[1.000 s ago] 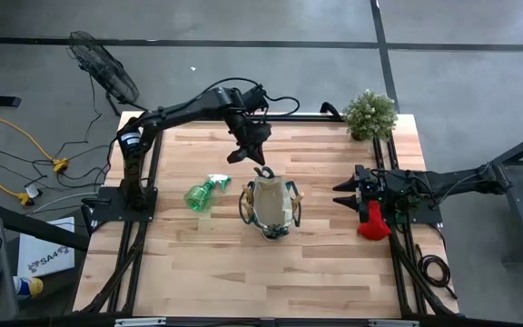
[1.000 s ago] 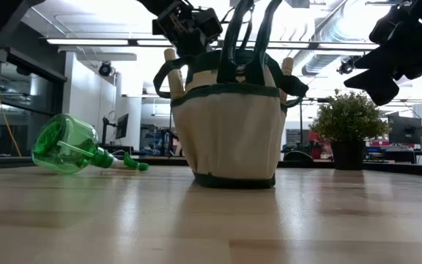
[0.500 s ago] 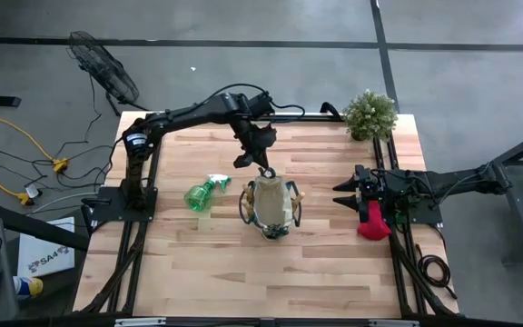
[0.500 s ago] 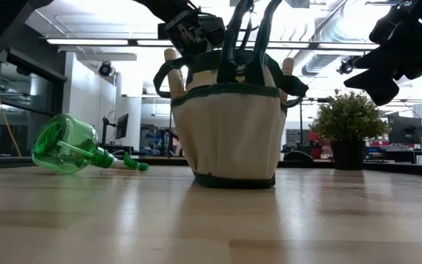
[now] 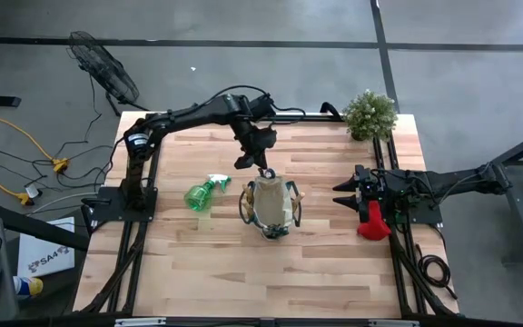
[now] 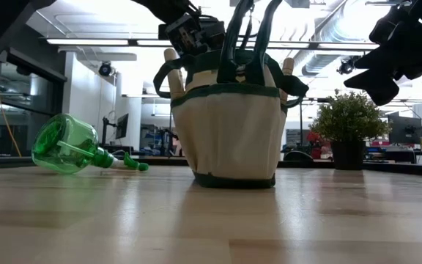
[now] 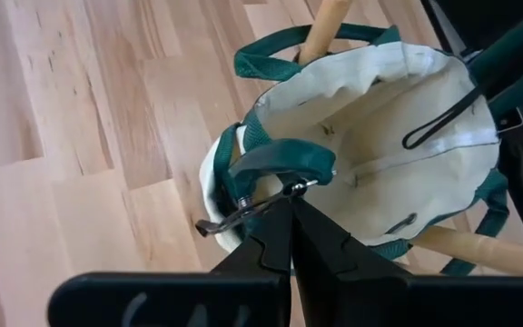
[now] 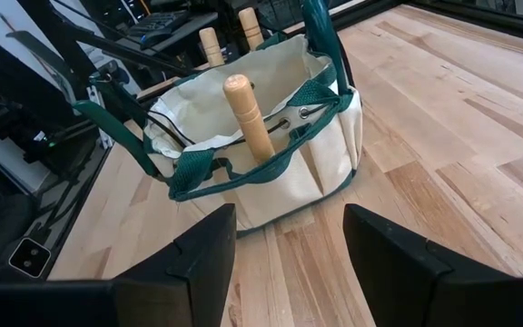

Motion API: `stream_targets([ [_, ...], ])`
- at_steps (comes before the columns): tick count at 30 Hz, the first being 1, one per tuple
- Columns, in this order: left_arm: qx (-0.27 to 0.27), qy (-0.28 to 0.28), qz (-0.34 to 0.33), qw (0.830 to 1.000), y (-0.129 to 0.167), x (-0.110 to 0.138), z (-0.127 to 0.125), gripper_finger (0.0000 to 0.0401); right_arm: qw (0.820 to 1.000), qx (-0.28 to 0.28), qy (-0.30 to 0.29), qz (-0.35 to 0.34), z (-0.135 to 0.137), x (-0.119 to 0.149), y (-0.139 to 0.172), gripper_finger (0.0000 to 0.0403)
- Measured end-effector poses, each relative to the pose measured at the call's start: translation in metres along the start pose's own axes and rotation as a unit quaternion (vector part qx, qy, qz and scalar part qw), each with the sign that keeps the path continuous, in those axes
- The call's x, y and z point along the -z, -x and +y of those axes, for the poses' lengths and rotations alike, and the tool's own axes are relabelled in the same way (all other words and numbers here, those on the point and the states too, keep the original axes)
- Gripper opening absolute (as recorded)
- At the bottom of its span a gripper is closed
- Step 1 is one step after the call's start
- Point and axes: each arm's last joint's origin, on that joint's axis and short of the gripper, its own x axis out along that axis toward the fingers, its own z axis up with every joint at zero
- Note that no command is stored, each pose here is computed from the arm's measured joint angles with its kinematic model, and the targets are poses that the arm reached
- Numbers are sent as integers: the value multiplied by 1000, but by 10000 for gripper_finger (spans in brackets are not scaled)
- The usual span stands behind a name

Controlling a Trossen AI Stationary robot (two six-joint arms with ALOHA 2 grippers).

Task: Pick & Place Garden tools in Gardening bag
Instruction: Put the green shears into the white gardening bag

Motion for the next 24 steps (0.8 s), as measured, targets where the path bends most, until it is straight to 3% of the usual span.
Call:
stream_targets([
  [10,-12,-20,-22,999,11,-6,-7,0,1000,0,0,0,0,0,0,197],
  [18,15,-39,-32,999,1,-12,-15,0,1000,0,0,0,0,0,0,197],
  [24,-17,-36,-14,999,-6,-13,-10,0,1000,0,0,0,0,0,0,197],
])
